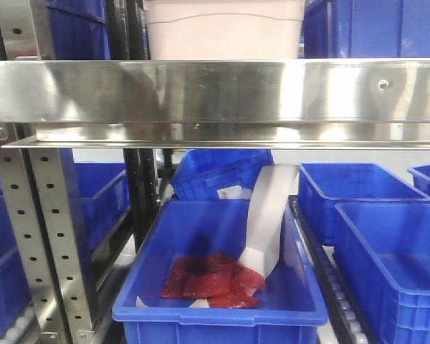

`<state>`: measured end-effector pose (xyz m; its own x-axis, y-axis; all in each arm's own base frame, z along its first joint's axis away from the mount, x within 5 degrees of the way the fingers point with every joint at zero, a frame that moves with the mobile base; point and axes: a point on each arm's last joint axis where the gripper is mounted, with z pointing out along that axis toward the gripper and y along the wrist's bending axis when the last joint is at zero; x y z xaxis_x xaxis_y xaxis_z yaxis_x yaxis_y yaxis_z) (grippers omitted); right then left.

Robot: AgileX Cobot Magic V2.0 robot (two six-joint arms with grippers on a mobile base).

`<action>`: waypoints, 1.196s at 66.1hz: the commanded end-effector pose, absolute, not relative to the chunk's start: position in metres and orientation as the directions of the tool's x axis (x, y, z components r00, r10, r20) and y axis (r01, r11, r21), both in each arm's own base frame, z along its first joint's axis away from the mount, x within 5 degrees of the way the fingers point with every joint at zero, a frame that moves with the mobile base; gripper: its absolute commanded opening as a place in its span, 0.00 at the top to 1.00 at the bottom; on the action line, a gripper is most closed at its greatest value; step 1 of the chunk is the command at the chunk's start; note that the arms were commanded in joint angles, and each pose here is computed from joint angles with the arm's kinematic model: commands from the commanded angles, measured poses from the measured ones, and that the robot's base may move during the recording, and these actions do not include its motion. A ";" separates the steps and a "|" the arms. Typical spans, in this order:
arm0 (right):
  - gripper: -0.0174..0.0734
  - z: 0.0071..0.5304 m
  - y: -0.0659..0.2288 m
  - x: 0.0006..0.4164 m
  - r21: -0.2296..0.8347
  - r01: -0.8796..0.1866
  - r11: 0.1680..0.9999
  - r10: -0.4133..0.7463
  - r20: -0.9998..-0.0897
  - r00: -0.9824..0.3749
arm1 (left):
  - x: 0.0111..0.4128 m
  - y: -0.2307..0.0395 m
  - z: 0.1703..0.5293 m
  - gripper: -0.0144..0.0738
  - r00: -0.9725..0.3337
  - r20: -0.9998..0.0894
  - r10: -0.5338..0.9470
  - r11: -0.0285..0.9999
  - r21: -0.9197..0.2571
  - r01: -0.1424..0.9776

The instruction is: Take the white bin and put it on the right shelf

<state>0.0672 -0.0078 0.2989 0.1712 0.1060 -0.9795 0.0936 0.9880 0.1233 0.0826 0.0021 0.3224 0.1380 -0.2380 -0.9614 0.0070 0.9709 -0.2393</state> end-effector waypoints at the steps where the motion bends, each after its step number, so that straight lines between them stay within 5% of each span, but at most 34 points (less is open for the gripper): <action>1: 0.73 0.308 -0.012 0.066 0.094 0.137 0.986 0.064 -0.976 0.210 | 0.081 0.005 0.333 0.97 0.180 -0.952 -0.247 0.967 -0.253 -0.011; 9: 0.73 0.306 -0.011 0.067 -0.144 0.175 0.974 -0.174 -0.969 0.174 | 0.081 0.005 0.333 0.97 0.180 -0.952 -0.247 0.967 -0.253 -0.011; 14: 0.73 0.306 -0.009 0.067 -0.197 0.162 0.967 -0.225 -0.958 0.177 | 0.081 0.005 0.333 0.97 0.180 -0.952 -0.247 0.967 -0.253 -0.011; 33: 0.73 0.260 -0.007 0.067 0.117 0.066 0.991 0.103 -0.978 0.182 | 0.081 0.005 0.333 0.98 0.180 -0.952 -0.247 0.967 -0.253 -0.011; 43: 0.73 0.232 -0.004 0.056 0.040 0.050 0.998 0.029 -0.979 0.204 | 0.081 0.005 0.333 0.98 0.180 -0.952 -0.247 0.967 -0.253 -0.011; 79: 0.73 0.215 -0.003 0.054 0.020 0.051 0.999 0.010 -0.981 0.196 | 0.082 0.005 0.333 0.98 0.174 -0.953 -0.248 0.967 -0.253 -0.011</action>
